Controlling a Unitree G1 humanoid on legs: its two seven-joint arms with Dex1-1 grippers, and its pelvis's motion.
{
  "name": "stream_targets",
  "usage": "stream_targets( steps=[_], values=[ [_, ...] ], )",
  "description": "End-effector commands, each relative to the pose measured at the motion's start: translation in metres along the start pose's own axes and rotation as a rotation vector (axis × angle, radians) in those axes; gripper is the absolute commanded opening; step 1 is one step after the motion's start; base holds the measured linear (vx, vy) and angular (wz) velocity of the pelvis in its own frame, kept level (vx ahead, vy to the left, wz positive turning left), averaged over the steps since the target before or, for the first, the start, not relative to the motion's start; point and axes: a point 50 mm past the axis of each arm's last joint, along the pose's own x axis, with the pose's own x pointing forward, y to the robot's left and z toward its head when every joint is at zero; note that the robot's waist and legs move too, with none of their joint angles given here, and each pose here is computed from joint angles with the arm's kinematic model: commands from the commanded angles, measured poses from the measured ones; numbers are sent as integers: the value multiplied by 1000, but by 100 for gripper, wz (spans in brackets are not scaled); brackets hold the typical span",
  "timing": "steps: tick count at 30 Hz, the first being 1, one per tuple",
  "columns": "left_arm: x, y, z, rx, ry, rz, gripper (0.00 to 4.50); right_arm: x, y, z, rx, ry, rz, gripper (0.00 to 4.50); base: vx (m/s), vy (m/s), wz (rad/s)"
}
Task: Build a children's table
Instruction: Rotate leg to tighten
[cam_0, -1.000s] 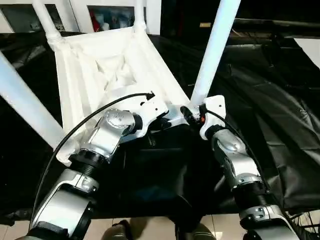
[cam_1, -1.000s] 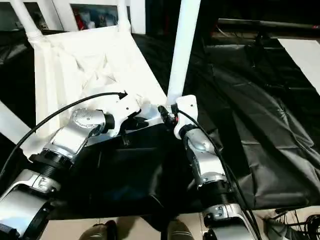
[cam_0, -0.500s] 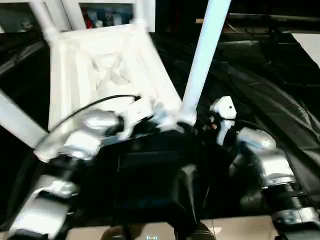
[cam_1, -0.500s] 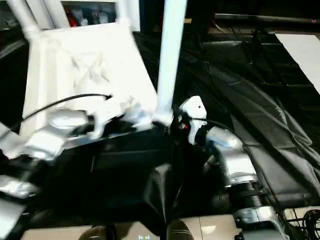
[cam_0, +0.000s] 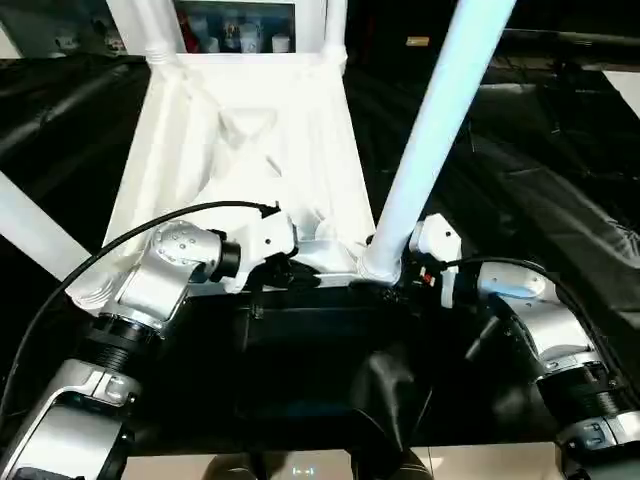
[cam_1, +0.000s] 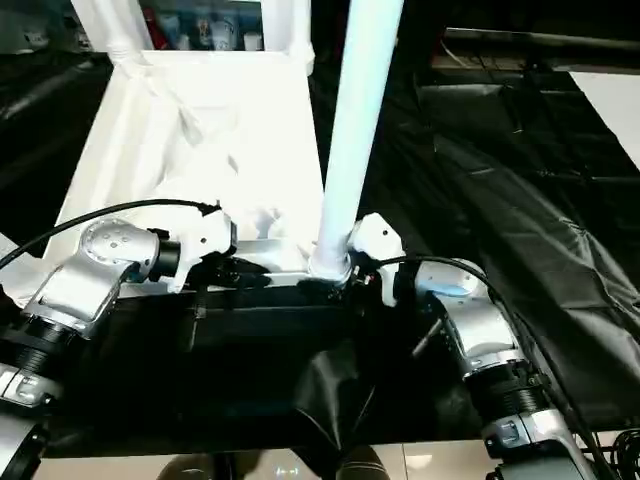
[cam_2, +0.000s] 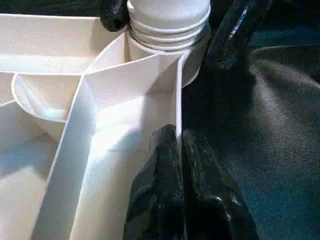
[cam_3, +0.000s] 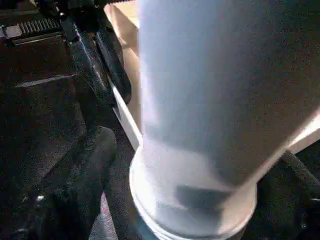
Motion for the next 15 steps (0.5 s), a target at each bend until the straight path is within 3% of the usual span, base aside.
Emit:
stream_targets(
  steps=[1, 2, 7, 15],
  values=[
    [12, -14, -16, -72, 7, -75, 0, 0, 4, -5, 23, 8, 38, 361, 0, 0, 0],
    [12, -14, -16, -72, 8, -76, 0, 0, 4, -5, 24, 7, 40, 335, 0, 0, 0],
    [12, -14, -16, -74, 8, -80, 0, 0, 5, -6, 31, 4, 45, 294, 0, 0, 0],
    [18, -9, -17, -92, 8, -21, 0, 6, 5, -14, 89, 2, -47, 269, 0, 0, 0]
  ],
)
